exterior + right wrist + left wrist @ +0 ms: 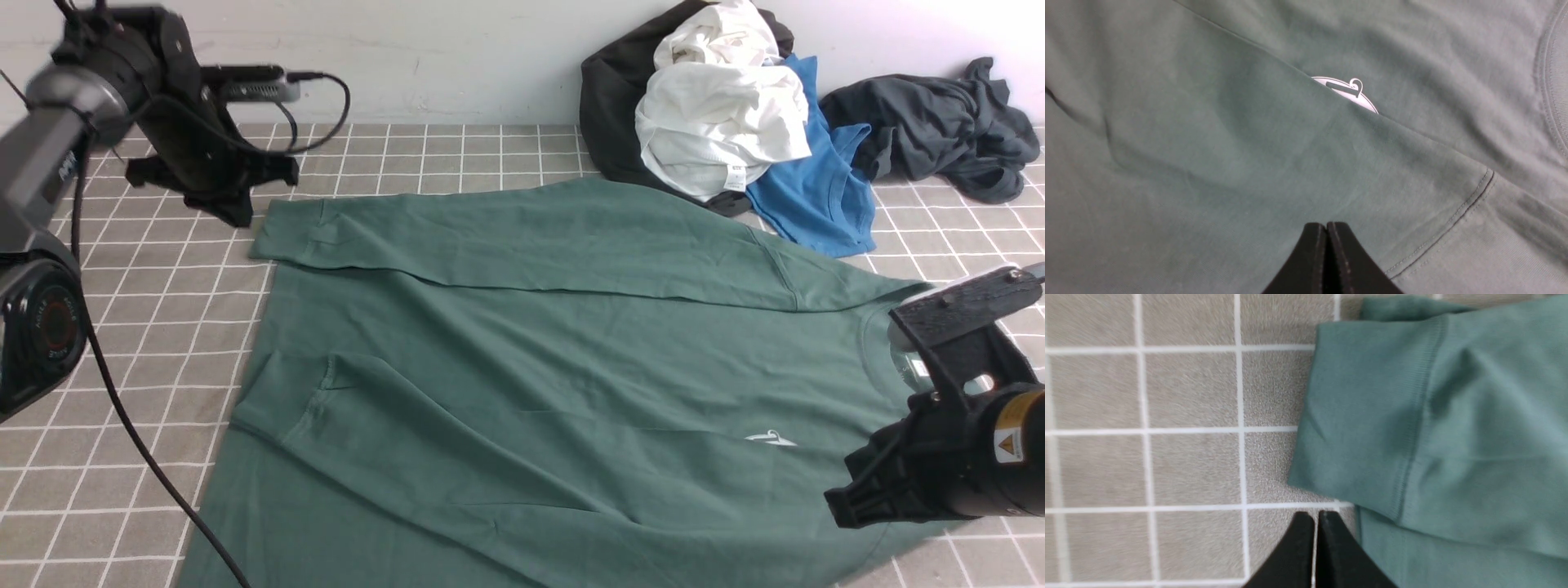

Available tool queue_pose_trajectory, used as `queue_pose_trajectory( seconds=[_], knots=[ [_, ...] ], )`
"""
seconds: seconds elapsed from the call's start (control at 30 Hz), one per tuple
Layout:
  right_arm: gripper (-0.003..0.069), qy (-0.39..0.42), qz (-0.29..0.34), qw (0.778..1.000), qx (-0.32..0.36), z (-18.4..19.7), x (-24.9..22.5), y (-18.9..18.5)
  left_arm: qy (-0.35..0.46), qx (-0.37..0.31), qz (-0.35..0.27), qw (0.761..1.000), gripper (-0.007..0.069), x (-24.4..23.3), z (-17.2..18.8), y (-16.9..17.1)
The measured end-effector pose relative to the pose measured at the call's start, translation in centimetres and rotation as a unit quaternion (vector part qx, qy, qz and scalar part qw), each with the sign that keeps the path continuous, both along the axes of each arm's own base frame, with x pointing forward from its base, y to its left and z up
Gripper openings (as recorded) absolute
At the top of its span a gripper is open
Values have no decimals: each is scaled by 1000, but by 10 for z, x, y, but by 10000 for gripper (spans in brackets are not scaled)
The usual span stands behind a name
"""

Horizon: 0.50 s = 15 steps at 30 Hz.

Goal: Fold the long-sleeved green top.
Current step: Use the left arm to clamp the cuff farthest from it

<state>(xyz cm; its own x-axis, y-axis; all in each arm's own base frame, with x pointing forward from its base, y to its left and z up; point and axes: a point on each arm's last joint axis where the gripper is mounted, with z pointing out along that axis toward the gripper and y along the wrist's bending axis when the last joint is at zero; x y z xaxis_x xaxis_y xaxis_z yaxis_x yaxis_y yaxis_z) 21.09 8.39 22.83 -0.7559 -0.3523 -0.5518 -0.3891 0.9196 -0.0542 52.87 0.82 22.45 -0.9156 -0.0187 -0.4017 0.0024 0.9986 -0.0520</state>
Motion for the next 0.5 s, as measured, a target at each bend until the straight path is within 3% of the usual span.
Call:
queue_pose_trajectory(
  seconds=[0.2, 0.3, 0.5],
  knots=[
    [-10, 0, 0, 1000, 0, 0, 0, 0, -12, 13, -19, 1000, 15, -3, 16, -2],
    [-10, 0, 0, 1000, 0, 0, 0, 0, 2, 16, -20, 1000, 100, 3, -8, -1],
    [-10, -2, 7, 1000, -12, -3, -1, -2, 17, 11, -5, 1000, 381, 16, -62, -1]
  ],
)
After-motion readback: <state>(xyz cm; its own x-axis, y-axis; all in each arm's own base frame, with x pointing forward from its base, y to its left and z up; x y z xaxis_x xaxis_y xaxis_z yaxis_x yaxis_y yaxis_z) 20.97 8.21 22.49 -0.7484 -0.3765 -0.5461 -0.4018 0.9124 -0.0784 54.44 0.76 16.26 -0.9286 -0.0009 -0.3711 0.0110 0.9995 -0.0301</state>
